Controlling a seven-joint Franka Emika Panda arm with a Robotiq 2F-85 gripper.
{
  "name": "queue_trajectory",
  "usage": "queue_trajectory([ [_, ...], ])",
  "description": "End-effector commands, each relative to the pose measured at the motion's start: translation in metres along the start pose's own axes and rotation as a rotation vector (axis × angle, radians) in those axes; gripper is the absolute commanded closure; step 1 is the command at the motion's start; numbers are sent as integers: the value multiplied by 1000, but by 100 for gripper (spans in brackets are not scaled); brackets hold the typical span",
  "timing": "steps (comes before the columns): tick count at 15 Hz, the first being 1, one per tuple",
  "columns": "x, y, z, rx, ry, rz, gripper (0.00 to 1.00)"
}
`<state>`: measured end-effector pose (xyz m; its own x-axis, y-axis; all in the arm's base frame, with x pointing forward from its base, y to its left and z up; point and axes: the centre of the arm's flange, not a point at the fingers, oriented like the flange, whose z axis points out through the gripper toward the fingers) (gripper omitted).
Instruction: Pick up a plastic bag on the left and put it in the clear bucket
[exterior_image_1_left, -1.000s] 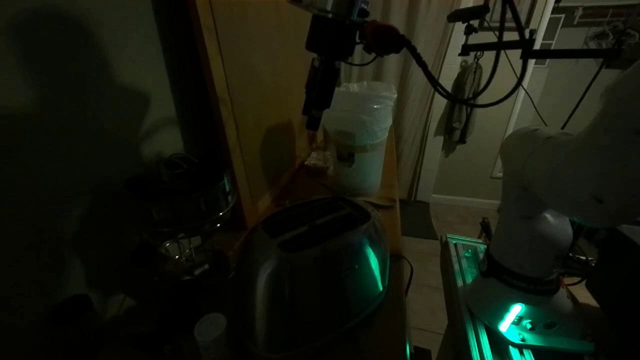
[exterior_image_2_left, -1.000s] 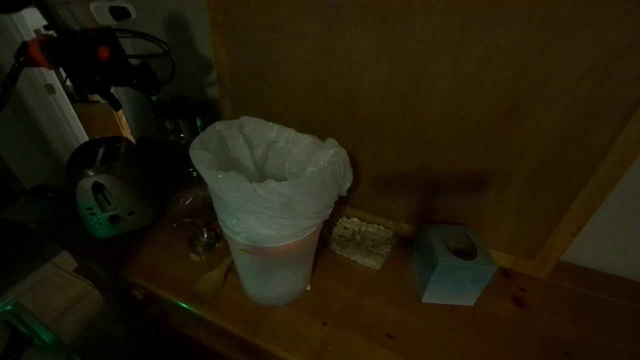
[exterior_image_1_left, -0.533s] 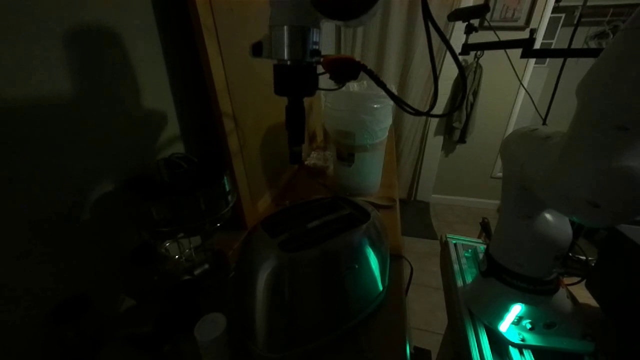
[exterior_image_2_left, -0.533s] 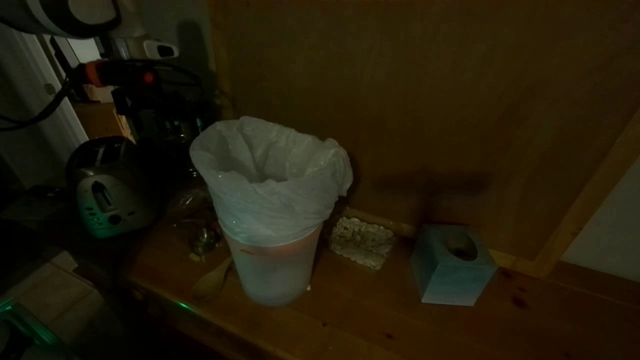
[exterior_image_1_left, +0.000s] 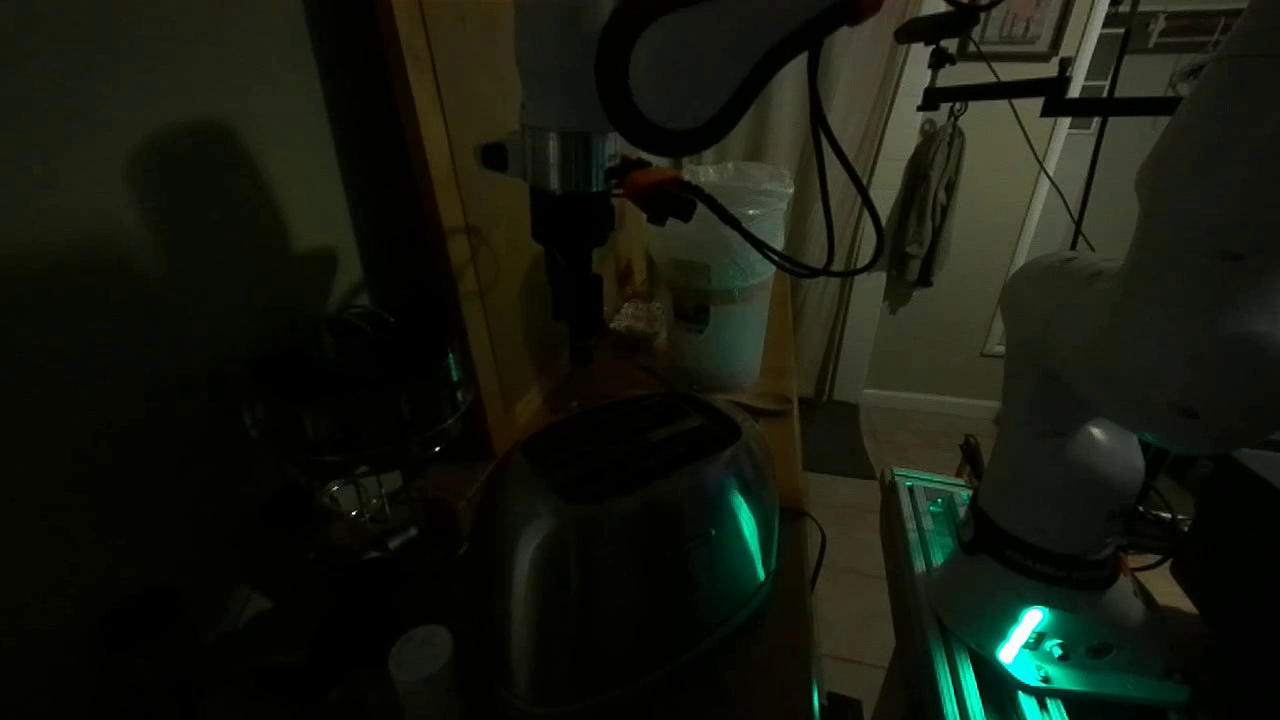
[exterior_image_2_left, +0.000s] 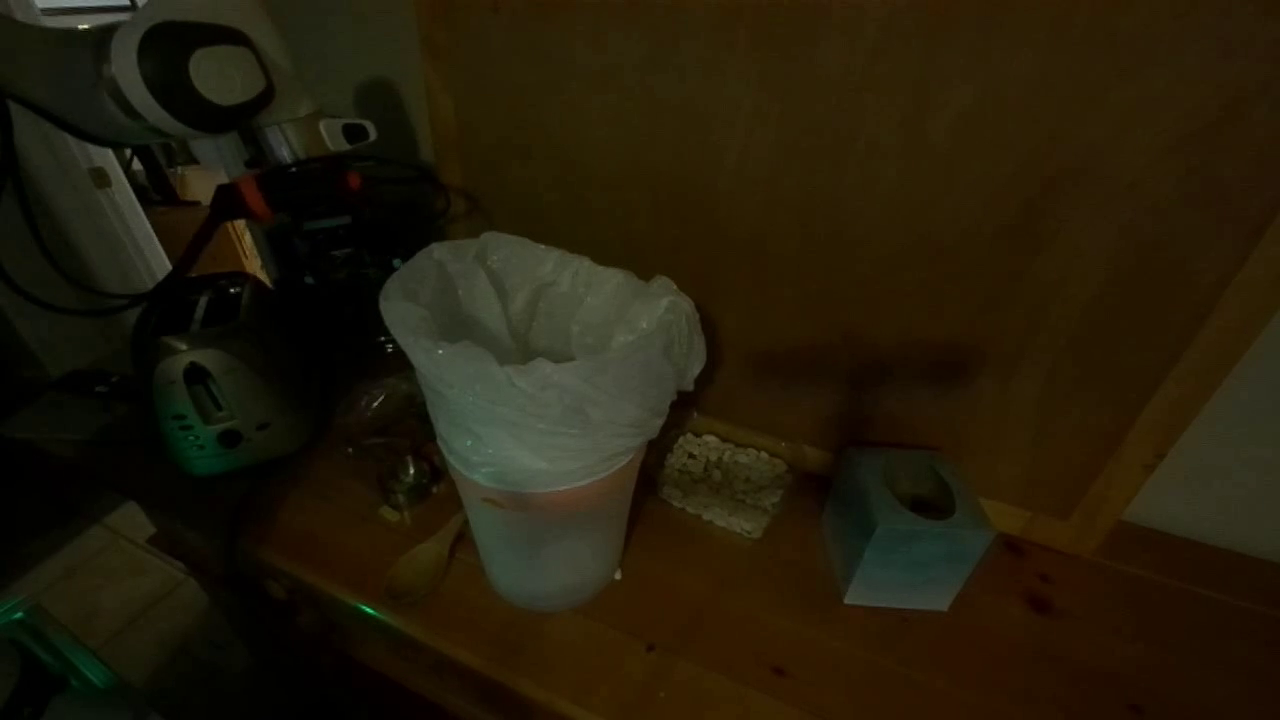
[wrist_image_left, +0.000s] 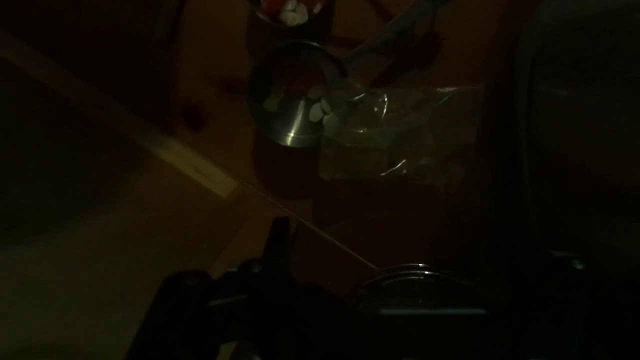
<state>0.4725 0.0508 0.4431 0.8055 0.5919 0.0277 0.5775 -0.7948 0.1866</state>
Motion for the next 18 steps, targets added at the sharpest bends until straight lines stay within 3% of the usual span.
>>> queue_trajectory([
  [1, -5, -9, 26, -12, 54, -58, 0],
  [7, -12, -19, 67, 5, 49, -101, 0],
  [18, 4, -16, 118, 40, 50, -189, 0],
])
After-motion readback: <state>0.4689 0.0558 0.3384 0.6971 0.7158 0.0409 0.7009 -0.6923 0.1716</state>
